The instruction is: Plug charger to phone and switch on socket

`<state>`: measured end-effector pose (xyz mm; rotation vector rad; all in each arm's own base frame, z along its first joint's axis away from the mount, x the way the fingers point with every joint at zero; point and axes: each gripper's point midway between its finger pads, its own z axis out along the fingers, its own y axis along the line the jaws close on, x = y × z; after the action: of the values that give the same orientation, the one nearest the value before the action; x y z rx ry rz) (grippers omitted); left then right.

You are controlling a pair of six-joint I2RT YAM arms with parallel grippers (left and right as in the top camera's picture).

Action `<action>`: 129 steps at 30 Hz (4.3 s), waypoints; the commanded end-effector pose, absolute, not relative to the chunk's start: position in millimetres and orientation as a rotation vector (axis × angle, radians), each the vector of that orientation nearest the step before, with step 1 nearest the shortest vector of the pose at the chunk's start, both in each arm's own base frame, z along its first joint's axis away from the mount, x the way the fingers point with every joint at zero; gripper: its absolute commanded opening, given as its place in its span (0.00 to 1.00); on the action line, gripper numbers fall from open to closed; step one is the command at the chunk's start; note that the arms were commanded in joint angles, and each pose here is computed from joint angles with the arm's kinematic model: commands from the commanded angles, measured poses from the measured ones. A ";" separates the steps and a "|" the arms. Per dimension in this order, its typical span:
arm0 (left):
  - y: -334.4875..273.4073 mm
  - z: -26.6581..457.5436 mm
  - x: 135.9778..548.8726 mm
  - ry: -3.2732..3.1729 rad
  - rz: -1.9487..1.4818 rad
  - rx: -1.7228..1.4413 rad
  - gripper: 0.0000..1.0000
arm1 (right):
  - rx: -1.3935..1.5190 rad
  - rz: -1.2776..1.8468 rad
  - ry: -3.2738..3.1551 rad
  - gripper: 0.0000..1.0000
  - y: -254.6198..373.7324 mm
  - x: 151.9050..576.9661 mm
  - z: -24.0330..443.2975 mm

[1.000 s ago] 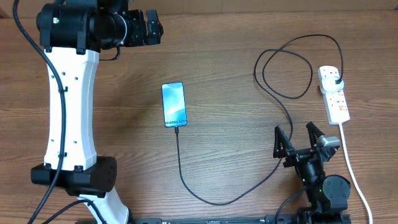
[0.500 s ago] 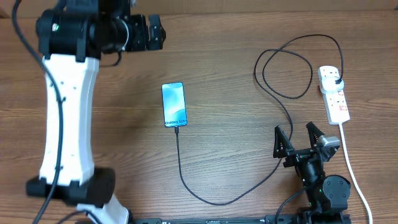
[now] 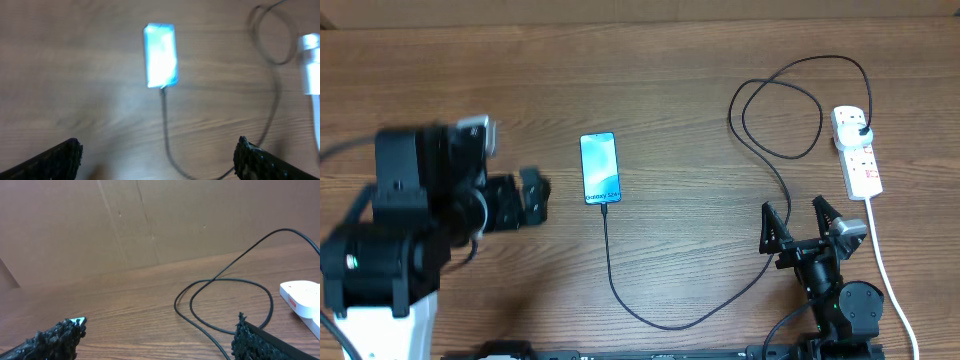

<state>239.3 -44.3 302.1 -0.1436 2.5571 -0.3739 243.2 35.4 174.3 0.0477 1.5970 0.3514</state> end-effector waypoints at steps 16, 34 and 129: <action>-22.8 163.4 160.1 2.563 -0.332 -0.421 1.00 | 0.057 0.340 1.592 1.00 32.7 243.7 172.5; -15.2 177.8 242.7 1.796 -0.199 -0.052 1.00 | 0.057 0.339 1.592 1.00 32.7 243.7 172.5; -9.3 157.8 245.8 1.629 0.071 0.188 0.99 | 0.057 0.340 1.592 1.00 32.7 243.7 172.5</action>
<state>245.8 -10.1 158.7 0.1872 1.6353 0.0582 243.1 35.3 174.9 0.0477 1.5947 0.3517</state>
